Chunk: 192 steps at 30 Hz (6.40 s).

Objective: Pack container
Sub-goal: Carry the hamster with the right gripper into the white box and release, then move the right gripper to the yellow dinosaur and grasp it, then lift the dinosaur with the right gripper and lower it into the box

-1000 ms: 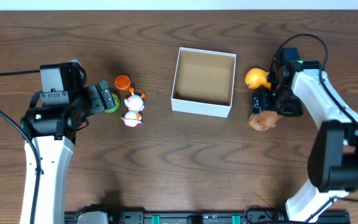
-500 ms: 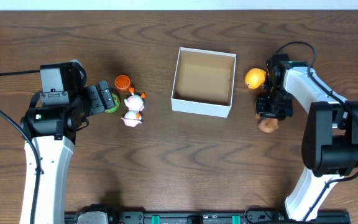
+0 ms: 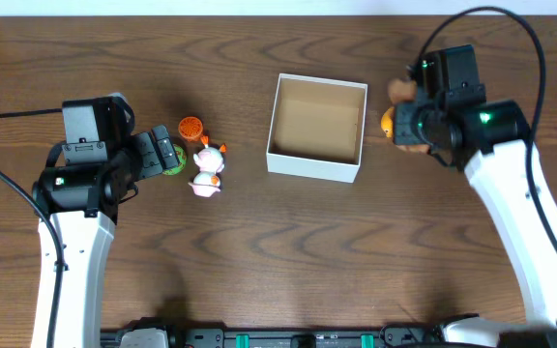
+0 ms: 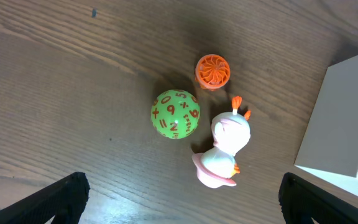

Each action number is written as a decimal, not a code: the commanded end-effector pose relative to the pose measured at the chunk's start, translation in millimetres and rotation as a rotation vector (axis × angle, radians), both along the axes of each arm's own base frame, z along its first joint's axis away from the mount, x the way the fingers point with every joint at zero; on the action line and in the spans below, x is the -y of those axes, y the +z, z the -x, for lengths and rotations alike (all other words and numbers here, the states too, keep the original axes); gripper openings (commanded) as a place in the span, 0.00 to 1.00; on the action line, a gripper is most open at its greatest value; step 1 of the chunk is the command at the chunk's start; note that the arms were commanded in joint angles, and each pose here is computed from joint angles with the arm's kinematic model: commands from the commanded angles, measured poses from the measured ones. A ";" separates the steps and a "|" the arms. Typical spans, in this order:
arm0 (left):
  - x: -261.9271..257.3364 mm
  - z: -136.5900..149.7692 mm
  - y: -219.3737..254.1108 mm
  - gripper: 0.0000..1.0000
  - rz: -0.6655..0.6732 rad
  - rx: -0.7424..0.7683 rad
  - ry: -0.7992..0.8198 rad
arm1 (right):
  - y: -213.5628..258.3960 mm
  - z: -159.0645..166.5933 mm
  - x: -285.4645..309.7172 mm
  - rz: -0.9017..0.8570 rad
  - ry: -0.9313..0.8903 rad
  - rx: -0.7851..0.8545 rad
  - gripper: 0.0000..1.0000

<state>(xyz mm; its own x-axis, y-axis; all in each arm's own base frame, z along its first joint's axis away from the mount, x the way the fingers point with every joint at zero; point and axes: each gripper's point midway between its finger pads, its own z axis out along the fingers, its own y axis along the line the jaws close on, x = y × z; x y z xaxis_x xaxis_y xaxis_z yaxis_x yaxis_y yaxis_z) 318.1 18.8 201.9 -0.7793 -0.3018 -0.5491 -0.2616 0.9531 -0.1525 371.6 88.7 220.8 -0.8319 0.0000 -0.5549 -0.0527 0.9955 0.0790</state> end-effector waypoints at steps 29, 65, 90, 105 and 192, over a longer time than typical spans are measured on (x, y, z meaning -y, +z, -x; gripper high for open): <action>-4.4 -2.3 8.3 0.98 -0.016 0.018 0.007 | -133.2 -61.6 -91.3 0.021 0.025 -0.101 0.06; -4.4 -2.3 8.3 0.98 -0.016 0.018 0.007 | -124.5 -87.5 -168.6 -0.220 0.109 -0.026 0.24; -4.4 -2.3 8.3 0.98 -0.016 0.018 0.007 | -95.0 -103.5 -145.8 -0.108 0.198 0.045 0.91; -4.4 -2.3 8.3 0.98 -0.016 0.018 0.007 | -0.6 -64.3 -11.2 -0.018 -0.022 0.053 0.89; -4.4 -2.3 8.3 0.98 -0.016 0.018 0.007 | -75.3 -21.8 -125.2 -0.199 0.017 -0.087 0.01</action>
<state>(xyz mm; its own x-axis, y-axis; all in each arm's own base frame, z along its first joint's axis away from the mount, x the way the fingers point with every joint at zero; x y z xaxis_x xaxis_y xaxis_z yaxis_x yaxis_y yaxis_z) 318.0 18.8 201.8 -0.7801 -0.2996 -0.5492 -0.2599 0.9537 -0.1512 389.0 203.0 158.0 -0.8702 0.0559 -0.4895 -0.0890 0.9594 0.2678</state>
